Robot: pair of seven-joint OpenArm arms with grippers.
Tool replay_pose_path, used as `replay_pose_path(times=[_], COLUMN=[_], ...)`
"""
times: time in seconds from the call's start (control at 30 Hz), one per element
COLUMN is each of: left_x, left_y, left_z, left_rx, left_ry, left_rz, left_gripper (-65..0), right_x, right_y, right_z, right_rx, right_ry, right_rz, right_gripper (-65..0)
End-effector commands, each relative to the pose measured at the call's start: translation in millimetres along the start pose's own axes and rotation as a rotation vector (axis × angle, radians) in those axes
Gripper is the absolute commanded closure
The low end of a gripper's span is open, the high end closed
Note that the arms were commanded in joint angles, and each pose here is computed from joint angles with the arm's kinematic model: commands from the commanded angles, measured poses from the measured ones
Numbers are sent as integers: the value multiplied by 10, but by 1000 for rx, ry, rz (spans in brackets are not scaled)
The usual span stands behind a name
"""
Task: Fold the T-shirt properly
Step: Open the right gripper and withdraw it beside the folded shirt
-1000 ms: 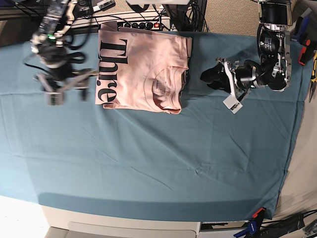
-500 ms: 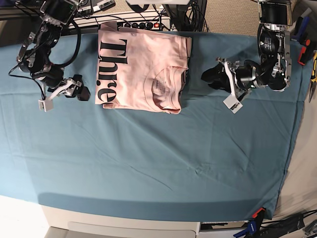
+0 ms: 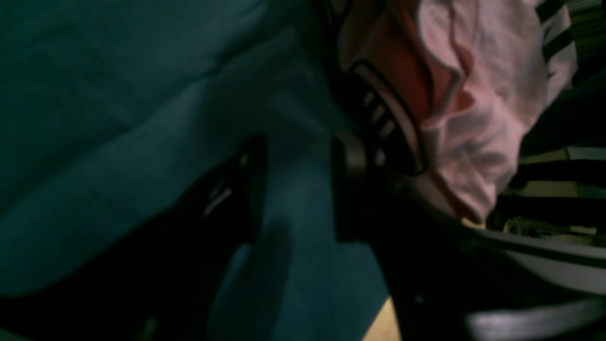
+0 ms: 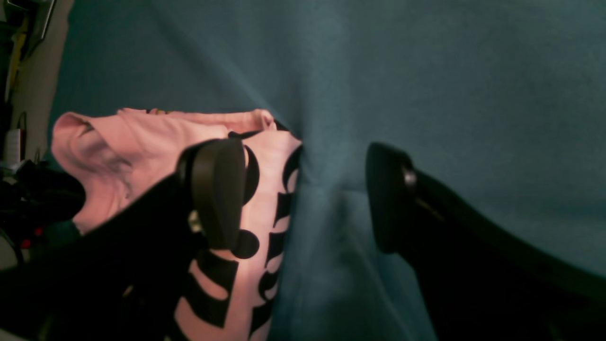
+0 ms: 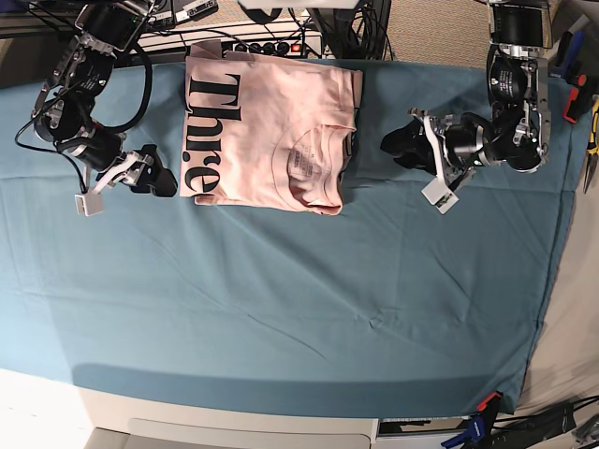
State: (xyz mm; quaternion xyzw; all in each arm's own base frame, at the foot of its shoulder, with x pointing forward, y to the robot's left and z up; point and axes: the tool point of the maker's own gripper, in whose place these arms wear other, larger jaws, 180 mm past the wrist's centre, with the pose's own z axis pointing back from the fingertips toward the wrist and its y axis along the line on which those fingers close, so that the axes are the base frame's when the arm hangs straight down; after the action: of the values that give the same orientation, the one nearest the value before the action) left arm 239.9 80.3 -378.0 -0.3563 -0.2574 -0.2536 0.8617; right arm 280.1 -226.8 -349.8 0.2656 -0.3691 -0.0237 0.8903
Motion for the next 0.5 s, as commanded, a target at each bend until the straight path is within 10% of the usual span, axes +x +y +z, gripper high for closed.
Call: replay_pose_path(times=[0.0,0.47], left_x=[147,152], left_y=[-3,-4], left_z=[48,48], left_rx=[-4,-4], left_ry=[-47,-50], left_rz=[-27,-27], left_gripper=[-241,-241], right_x=[127,87], right_y=[32,255], right_z=[3,-383], right_rx=[15,121], right_ry=[-33,40], right_rz=[25,18], right_gripper=[-397,-397])
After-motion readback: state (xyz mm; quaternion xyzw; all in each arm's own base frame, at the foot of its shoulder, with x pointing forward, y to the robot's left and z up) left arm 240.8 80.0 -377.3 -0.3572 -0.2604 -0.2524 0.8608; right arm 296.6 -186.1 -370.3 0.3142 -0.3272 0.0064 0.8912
